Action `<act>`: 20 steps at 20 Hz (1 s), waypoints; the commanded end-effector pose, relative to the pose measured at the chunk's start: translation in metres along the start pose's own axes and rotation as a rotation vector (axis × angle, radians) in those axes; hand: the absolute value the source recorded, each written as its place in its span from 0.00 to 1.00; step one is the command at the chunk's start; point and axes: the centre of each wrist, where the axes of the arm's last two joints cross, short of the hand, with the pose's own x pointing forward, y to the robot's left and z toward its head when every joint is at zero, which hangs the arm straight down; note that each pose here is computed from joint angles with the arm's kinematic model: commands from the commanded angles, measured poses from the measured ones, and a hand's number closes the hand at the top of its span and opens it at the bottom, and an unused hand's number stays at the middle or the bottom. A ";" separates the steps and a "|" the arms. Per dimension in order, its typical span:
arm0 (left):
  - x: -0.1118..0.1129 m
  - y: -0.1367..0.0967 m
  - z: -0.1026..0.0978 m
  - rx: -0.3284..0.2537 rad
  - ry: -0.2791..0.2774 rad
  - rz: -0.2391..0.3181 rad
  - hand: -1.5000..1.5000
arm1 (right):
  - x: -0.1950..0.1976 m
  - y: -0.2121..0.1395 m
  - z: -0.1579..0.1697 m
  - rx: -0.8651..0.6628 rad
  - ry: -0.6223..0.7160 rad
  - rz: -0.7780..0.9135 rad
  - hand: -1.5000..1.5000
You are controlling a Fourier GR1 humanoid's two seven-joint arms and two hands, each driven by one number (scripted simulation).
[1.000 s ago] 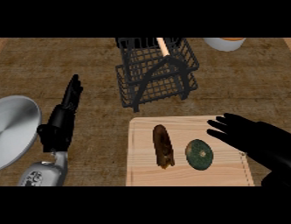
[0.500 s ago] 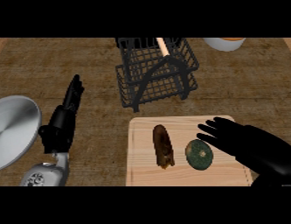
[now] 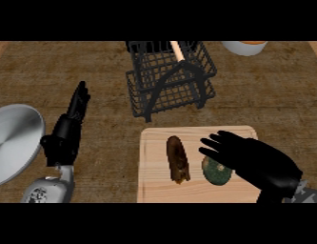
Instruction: Pick the squash from the cutting board and place it in the tiered basket
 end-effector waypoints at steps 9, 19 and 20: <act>0.003 -0.017 0.014 -0.008 -0.018 0.003 0.50 | 0.002 0.018 -0.014 0.013 -0.001 -0.032 0.00; -0.014 0.002 -0.001 0.003 -0.002 0.008 0.50 | -0.010 0.054 -0.018 0.008 -0.026 -0.065 0.00; -0.007 0.002 -0.009 -0.004 -0.014 0.017 0.50 | -0.001 0.055 -0.034 0.010 -0.011 -0.089 0.00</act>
